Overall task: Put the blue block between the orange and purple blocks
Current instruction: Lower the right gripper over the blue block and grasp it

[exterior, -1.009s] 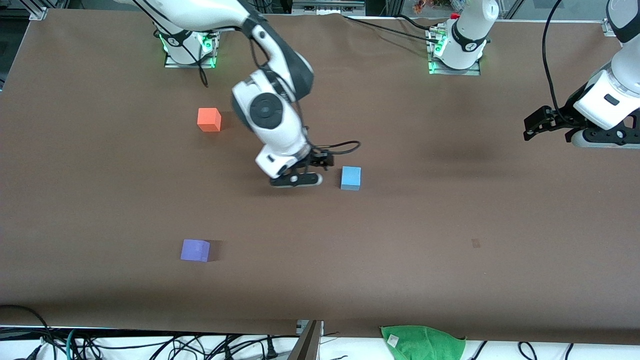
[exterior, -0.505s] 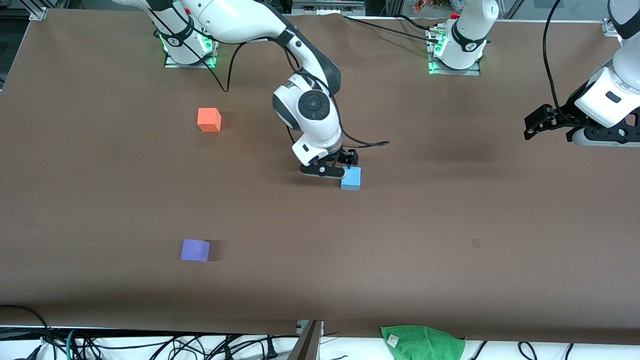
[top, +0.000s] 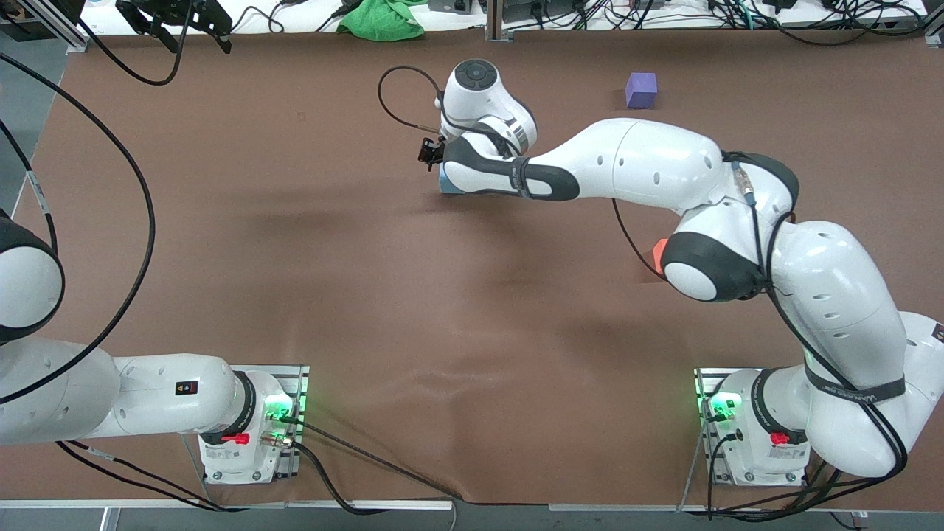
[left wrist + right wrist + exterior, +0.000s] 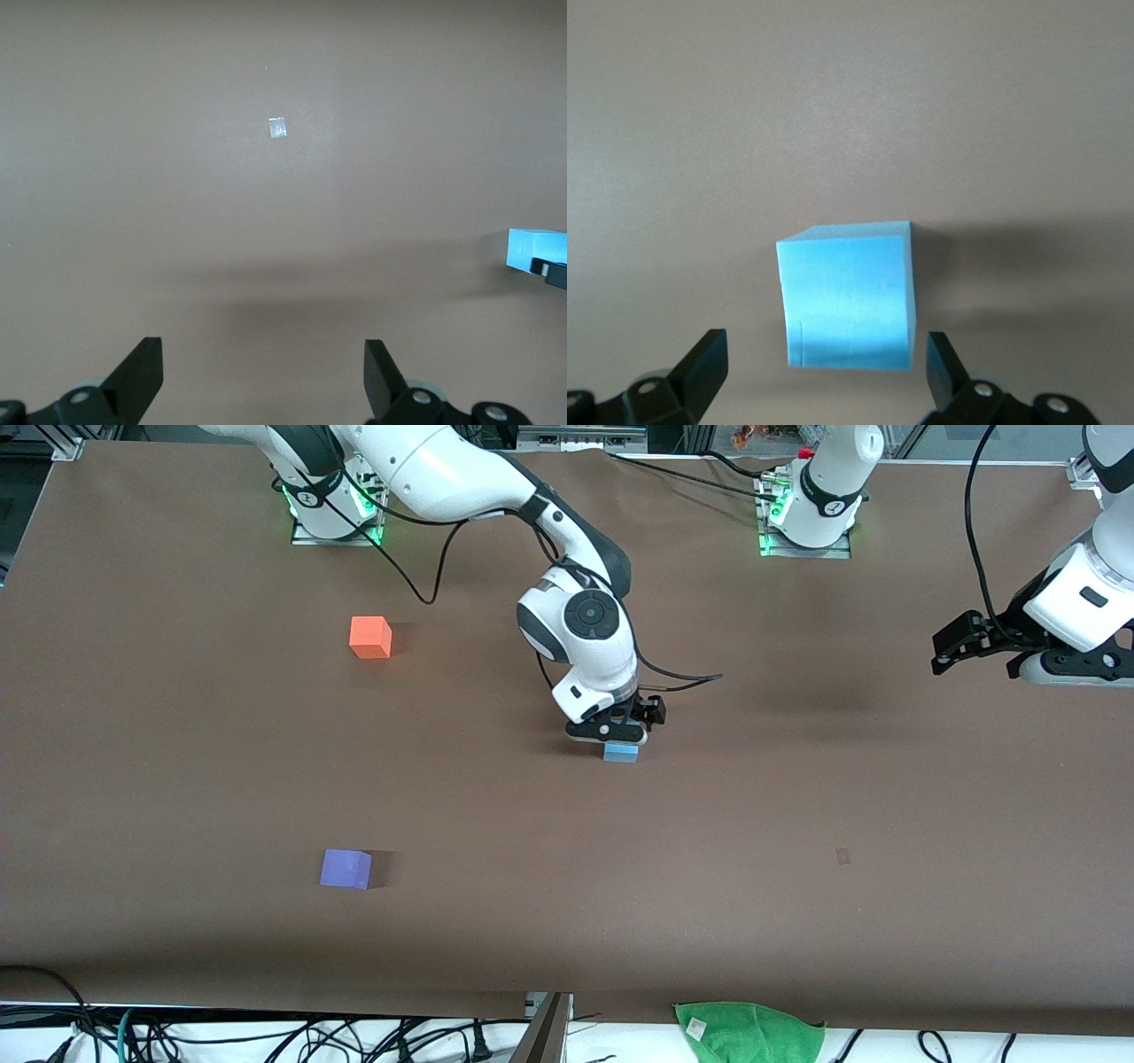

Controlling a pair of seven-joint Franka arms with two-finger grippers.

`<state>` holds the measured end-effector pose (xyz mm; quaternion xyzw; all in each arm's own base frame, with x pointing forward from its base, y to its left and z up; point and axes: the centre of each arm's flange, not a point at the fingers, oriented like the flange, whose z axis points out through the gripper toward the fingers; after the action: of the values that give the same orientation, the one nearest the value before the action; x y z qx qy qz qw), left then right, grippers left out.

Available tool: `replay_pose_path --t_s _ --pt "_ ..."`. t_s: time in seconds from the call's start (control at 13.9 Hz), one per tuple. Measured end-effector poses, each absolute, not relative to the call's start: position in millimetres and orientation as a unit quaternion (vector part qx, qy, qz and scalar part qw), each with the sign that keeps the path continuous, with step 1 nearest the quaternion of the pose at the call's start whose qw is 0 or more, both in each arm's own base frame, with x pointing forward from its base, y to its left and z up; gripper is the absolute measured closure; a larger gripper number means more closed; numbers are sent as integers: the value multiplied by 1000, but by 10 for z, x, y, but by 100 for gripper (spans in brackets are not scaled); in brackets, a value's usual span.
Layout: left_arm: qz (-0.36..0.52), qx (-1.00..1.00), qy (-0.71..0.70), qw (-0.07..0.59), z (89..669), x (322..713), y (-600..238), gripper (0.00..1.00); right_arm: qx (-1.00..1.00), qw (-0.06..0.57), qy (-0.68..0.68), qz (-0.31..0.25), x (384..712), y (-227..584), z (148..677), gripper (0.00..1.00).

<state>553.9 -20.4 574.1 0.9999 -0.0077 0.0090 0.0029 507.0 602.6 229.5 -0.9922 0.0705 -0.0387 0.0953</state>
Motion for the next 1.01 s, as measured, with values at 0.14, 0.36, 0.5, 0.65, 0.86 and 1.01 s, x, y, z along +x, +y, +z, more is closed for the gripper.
replay_pose_path --t_s 0.14,0.36,0.5,0.65,0.86,1.01 --pt "7 1000 -9 3 5742 5537 -225 0 -994 82 55 -52 5059 6050 2169 0" --pt "7 1000 -9 3 5750 5538 -220 0 -994 69 46 -64 5086 6023 2118 0" --pt "8 1000 -8 3 5753 5538 -216 0 -995 67 45 -65 5086 6020 2100 2" --pt "8 1000 -9 3 5756 5538 -224 0 -995 66 44 -64 5074 6024 2072 19" --pt "8 1000 -10 3 5758 5538 -241 0 -995 65 43 -64 5061 6033 2062 30" --pt "11 1000 -15 3 5788 5540 -297 0 -995 66 43 -65 5072 6031 2075 37"
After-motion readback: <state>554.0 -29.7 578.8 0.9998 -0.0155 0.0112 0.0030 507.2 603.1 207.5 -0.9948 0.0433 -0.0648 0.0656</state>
